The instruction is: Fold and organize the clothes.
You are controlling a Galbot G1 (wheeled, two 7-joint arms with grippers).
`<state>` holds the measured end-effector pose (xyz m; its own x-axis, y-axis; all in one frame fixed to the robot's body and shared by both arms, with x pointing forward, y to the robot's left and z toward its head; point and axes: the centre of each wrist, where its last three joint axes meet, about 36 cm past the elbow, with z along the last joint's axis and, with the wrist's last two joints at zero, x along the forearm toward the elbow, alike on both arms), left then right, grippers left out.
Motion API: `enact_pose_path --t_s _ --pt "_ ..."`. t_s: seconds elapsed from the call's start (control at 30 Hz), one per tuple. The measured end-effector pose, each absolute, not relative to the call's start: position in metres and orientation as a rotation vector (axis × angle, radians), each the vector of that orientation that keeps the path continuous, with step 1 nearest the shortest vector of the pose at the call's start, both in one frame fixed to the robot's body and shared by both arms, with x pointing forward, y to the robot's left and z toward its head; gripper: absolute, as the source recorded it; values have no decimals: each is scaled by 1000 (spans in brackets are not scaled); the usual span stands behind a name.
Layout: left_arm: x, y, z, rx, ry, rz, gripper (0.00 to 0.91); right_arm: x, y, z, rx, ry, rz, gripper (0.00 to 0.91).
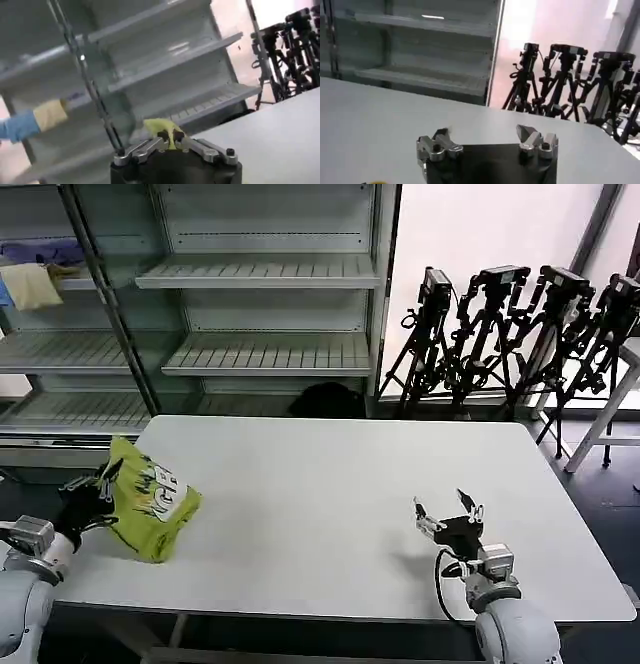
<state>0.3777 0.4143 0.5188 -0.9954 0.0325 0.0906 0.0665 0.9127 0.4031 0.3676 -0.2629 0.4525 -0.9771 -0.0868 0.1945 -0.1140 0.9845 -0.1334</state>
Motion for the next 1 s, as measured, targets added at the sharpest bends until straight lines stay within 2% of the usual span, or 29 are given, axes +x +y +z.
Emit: enact_pose_path --t_s 0.13,0.3,0.47,0.67,0.7,0.73,1.0 --pt "373 381 512 -163 -2974 -737 0 364 -269 448 134 -2937 211 907" --pt "373 320 485 -308 -2927 -789 0 358 -272 443 117 -2934 206 907" --pt "375 257 458 -459 -2904 -685 0 351 -273 442 102 -2927 204 907" --pt "382 203 441 -573 -2895 -528 20 347 -269 442 106 -2923 197 907" --pt "383 197 439 -584 -2892 -509 262 346 -268 442 110 -2923 194 907" --pt "385 191 436 -596 -2888 -489 907 346 -266 443 118 -2923 187 907" --pt "393 162 419 -662 -2846 -392 907 347 -251 450 217 -2895 71 907"
